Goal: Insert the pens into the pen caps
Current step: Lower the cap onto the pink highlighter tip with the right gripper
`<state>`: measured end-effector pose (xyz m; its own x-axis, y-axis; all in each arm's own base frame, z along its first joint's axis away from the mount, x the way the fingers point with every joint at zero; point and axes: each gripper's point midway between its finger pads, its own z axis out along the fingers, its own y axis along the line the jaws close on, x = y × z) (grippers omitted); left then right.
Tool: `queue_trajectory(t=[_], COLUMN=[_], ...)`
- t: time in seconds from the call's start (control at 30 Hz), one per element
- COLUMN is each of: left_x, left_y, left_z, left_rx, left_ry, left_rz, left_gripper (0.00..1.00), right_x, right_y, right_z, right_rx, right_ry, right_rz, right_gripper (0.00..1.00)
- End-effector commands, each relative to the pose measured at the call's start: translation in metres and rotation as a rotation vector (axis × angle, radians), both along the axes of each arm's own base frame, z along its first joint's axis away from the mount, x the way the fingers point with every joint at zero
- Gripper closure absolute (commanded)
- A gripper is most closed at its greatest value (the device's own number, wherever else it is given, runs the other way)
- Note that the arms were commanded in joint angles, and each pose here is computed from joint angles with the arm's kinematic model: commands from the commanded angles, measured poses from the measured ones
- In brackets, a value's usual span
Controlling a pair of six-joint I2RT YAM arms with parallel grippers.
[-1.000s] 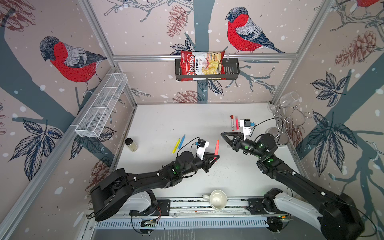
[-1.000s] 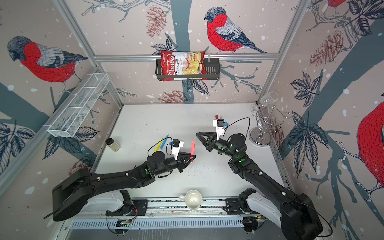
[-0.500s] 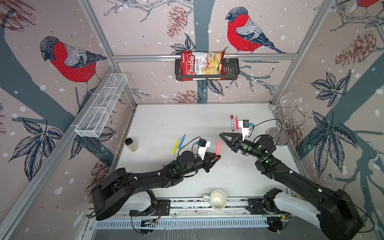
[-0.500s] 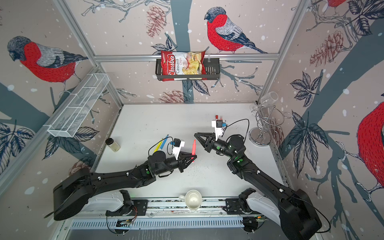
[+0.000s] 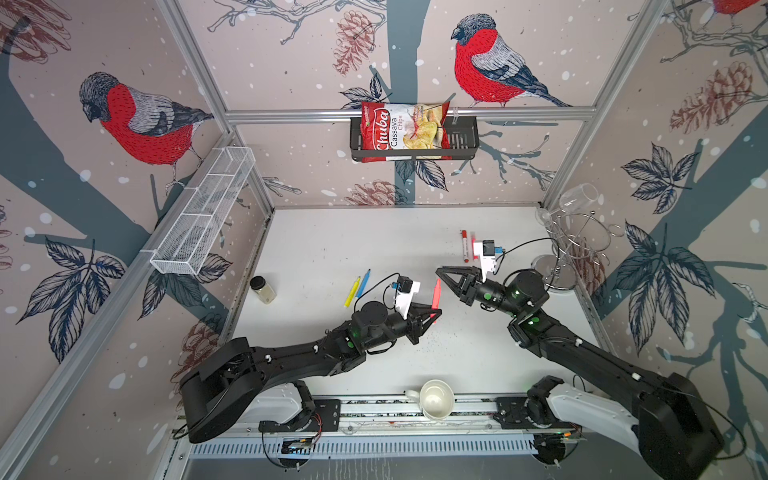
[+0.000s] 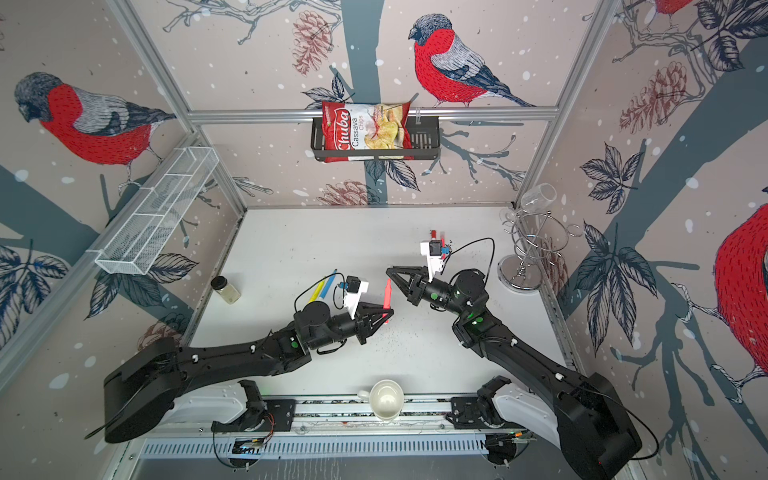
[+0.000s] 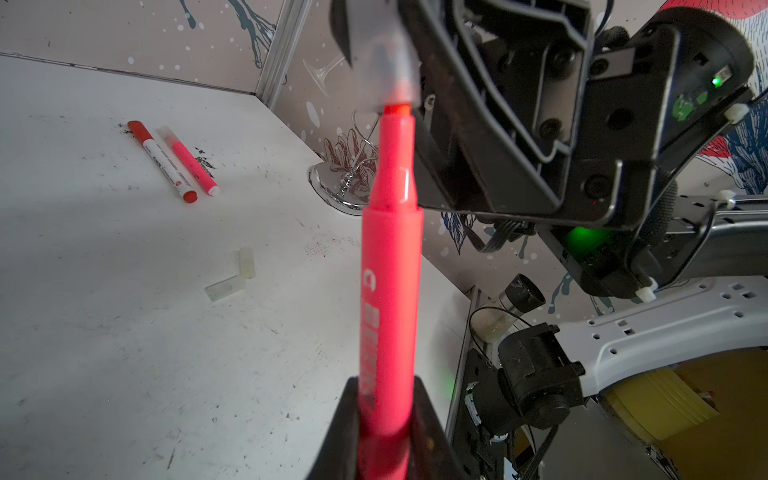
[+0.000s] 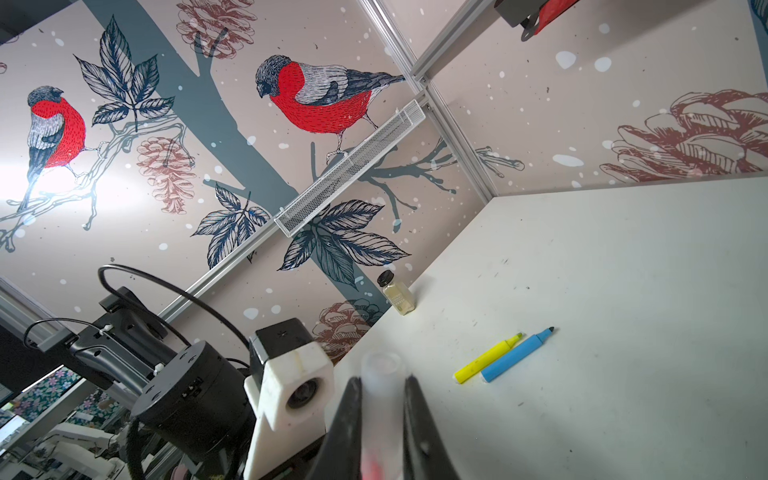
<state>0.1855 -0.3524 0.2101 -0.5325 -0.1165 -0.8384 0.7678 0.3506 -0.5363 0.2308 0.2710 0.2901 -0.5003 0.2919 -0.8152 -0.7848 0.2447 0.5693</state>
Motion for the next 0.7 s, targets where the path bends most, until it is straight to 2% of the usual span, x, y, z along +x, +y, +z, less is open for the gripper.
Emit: queue_trajectory(t=[0.0,0.67], left_x=[0.000,-0.003], left_y=[0.001,0.008], left_z=[0.012,0.032], left_rx=[-0.035,-0.113], left_ry=[-0.032,-0.055], left_rz=[0.004,0.016], left_gripper=[0.98,0.98], right_x=[-0.005,-0.019], right_y=[0.001,0.009], right_z=[0.010,0.001], right_rx=[0.038,0.045], right_ry=[-0.034,-0.035], right_rz=[0.013,0.045], right_gripper=[0.87,0.86])
